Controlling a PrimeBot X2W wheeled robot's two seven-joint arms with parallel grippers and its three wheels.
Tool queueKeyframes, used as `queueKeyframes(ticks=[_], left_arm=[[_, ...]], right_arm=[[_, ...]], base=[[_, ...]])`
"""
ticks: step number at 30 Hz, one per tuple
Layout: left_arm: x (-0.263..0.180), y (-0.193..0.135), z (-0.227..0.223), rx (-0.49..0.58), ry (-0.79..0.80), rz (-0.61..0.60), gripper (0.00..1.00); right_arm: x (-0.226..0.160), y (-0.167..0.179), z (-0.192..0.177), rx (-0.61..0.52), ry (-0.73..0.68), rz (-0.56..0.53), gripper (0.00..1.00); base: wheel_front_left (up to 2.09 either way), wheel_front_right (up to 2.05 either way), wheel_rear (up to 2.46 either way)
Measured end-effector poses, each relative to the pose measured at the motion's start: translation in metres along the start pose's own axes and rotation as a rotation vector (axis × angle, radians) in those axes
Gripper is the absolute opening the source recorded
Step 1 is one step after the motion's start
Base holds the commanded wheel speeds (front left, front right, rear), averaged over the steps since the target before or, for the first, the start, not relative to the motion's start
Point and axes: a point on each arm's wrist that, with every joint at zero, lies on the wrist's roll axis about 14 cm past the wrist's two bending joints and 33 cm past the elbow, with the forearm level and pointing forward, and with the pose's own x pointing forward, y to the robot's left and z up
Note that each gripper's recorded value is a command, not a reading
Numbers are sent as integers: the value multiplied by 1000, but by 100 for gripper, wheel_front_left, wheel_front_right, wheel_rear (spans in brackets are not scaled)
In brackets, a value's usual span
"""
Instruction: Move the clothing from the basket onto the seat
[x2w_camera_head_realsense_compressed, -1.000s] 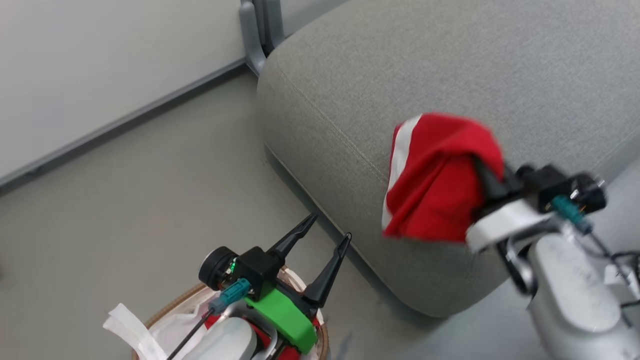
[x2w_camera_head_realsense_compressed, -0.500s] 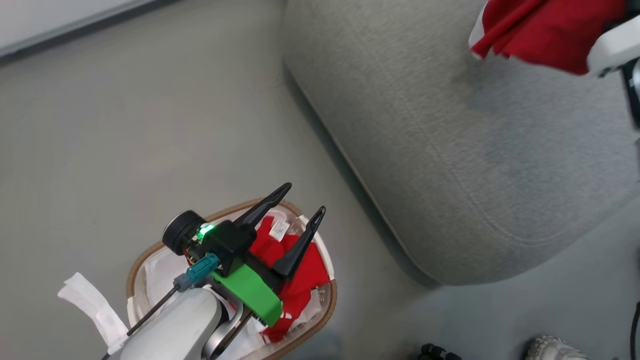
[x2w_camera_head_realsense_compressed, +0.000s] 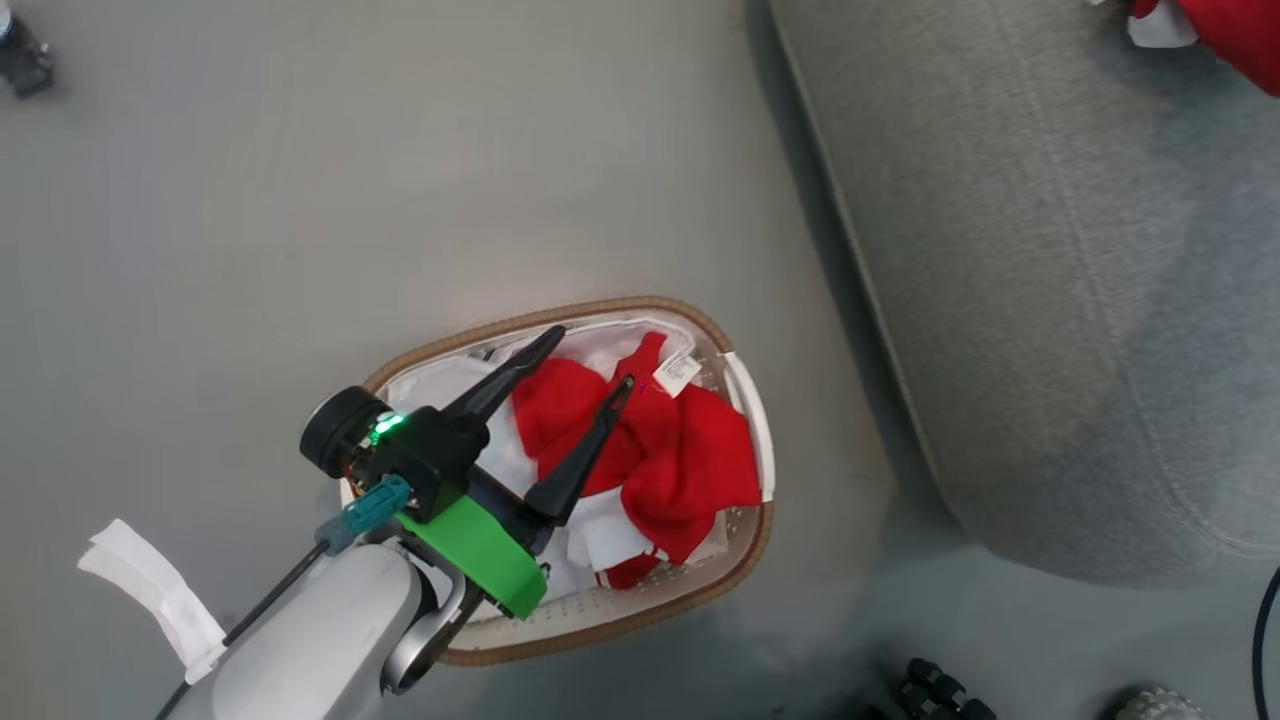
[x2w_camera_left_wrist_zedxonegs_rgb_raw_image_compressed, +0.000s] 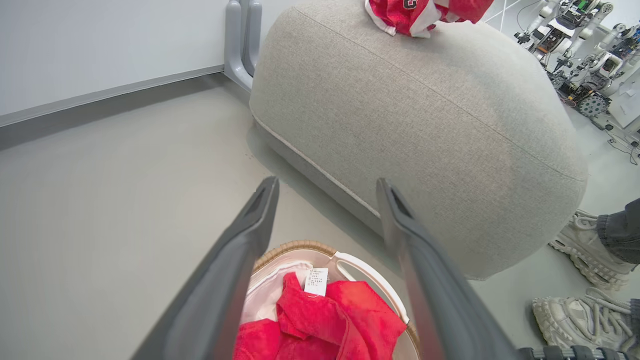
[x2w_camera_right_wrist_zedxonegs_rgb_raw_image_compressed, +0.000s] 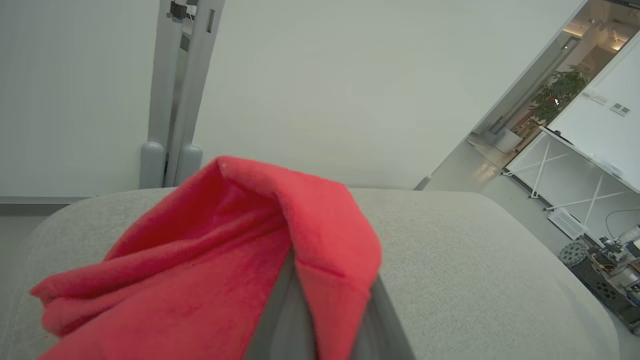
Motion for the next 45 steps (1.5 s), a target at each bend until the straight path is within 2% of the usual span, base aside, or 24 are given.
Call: queueKeyframes(ticks=[2, 3, 4, 5, 11, 17, 19, 22, 26, 34, 40, 45], left_arm=[[-6, 11, -7, -11, 14, 33, 100], [-8, 15, -9, -17, 20, 45, 100], [-11, 19, -13, -29, 29, 62, 100], [-13, 22, -15, -40, 33, 77, 100], [-17, 34, -4, -30, 5, 133, 100], [-25, 31, 8, -9, -14, 172, 100], [-28, 29, 14, -3, -28, 190, 100], [-34, 27, 18, 15, -31, 218, 100], [-40, 23, 31, 45, -53, 242, 100], [-60, 24, 52, 60, -111, 339, 100], [-94, 38, 60, 40, -154, 474, 100], [-127, 51, 66, 57, -184, 592, 100]], right_arm=[[-3, 10, -28, 11, 57, -10, 0], [-7, 14, -41, 12, 87, -11, 35], [-13, 20, -57, 19, 123, -10, 83], [-20, 25, -74, 16, 160, -6, 100], [-73, 15, -131, 13, 312, -37, 100], [-115, -2, -128, 66, 296, -73, 100], [-132, -1, -124, 38, 290, -34, 100], [-152, 14, -113, 26, 259, 39, 100], [-176, 38, -93, 112, 208, 96, 100], [-193, 83, -34, 297, 59, 214, 100], [-201, 116, 15, 442, -49, 311, 100], [-213, 144, 43, 501, -99, 409, 100]], base=[[0, 0, 0], [0, 0, 0], [0, 0, 0], [0, 0, 0], [0, 0, 0], [0, 0, 0], [0, 0, 0], [0, 0, 0], [0, 0, 0], [0, 0, 0], [0, 0, 0], [0, 0, 0]])
